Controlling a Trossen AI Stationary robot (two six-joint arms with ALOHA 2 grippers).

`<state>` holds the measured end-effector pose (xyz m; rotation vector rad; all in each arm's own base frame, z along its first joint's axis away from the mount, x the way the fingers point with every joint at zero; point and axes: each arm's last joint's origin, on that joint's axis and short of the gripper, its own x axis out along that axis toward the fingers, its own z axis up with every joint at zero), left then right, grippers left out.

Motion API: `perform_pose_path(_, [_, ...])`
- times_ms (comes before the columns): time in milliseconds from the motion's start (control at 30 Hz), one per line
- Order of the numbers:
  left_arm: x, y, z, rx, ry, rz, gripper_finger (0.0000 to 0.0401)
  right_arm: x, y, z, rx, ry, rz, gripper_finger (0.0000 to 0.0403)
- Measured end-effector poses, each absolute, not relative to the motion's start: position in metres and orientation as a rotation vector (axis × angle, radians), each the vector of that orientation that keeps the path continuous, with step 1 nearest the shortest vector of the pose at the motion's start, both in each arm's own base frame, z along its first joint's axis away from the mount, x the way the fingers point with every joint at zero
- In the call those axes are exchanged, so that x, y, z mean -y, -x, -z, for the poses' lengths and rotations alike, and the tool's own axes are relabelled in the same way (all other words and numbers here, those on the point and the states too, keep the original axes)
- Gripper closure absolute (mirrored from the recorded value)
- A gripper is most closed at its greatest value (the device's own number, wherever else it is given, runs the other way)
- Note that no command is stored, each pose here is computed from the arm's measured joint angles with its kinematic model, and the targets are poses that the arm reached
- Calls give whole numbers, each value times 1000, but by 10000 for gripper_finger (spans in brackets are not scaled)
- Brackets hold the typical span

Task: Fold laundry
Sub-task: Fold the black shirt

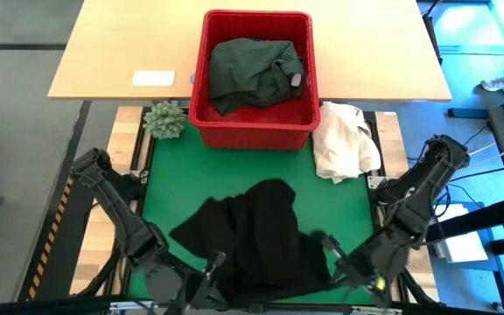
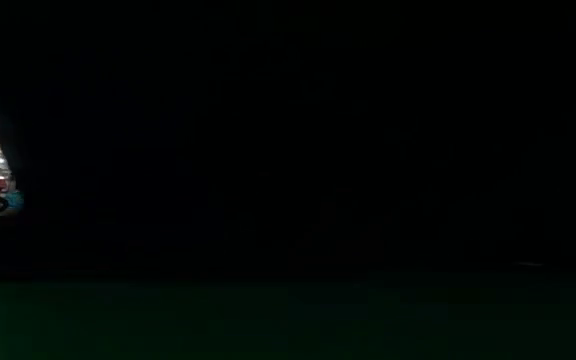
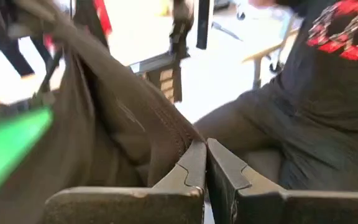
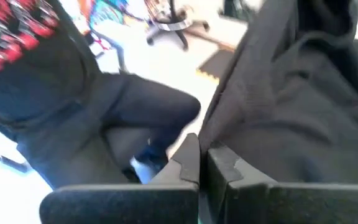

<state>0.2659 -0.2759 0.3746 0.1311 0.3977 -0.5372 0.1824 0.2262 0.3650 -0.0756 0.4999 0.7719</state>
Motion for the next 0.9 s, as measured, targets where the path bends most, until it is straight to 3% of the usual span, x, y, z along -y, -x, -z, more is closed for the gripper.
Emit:
perform_pose_path(200, [285,-247,-420,-221,-308,527,401,-234,-169,-403,-329,140,-822,403])
perform_pose_path(400, [270,-231,-438,-300,-500,226,401,-216,-165,-418,-381,256,-552,403])
perform_pose_path(633, [223,-230,-418,-518,-613,-233,401,-165,-175,-399,-617,350,10,403])
perform_pose_path(900, [159,-261,-373,-865,-501,-412,401,-125,-209,-360,-808,307,175,403])
